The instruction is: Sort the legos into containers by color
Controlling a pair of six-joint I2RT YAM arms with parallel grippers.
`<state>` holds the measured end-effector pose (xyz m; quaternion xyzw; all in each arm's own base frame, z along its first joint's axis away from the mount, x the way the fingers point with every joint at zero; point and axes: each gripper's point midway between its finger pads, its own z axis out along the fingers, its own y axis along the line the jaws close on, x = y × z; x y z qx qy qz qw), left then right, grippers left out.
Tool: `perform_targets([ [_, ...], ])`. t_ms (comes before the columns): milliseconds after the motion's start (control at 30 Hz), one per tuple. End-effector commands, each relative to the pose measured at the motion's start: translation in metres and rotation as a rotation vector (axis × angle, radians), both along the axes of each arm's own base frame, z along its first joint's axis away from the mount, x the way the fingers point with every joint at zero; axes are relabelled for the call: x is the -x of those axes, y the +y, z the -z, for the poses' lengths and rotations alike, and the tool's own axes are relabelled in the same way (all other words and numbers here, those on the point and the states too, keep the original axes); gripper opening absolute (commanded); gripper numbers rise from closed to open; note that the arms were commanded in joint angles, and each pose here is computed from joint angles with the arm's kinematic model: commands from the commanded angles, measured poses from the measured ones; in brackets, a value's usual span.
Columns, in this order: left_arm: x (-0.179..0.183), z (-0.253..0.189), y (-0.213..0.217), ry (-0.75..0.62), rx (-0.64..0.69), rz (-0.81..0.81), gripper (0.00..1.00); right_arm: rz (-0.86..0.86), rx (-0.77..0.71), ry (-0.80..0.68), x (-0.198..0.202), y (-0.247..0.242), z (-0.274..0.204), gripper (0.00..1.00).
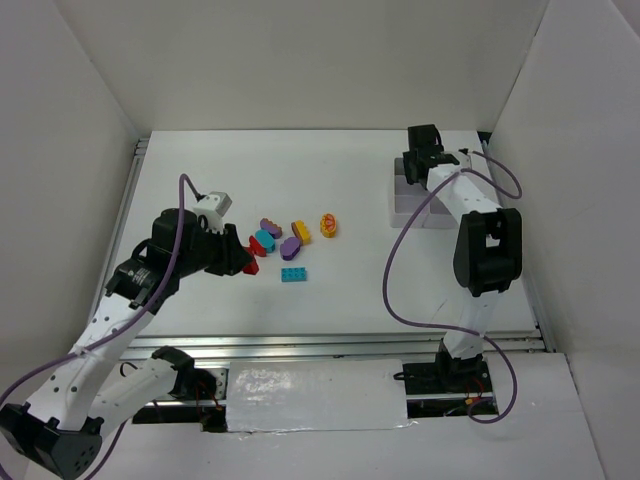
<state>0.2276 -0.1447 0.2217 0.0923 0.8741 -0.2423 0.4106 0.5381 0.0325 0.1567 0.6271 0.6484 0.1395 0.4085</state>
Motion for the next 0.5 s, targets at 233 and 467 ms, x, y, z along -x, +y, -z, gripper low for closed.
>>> perform_targets([
  [233, -0.006, -0.009, -0.003, -0.053, 0.001, 0.034, 0.00, -0.012, -0.002, -0.044, -0.005, -0.002, -0.007, 0.40],
  [467, -0.005, -0.009, -0.005, -0.052, 0.005, 0.043, 0.00, -0.016, 0.015, -0.058, -0.003, -0.005, -0.015, 0.56],
])
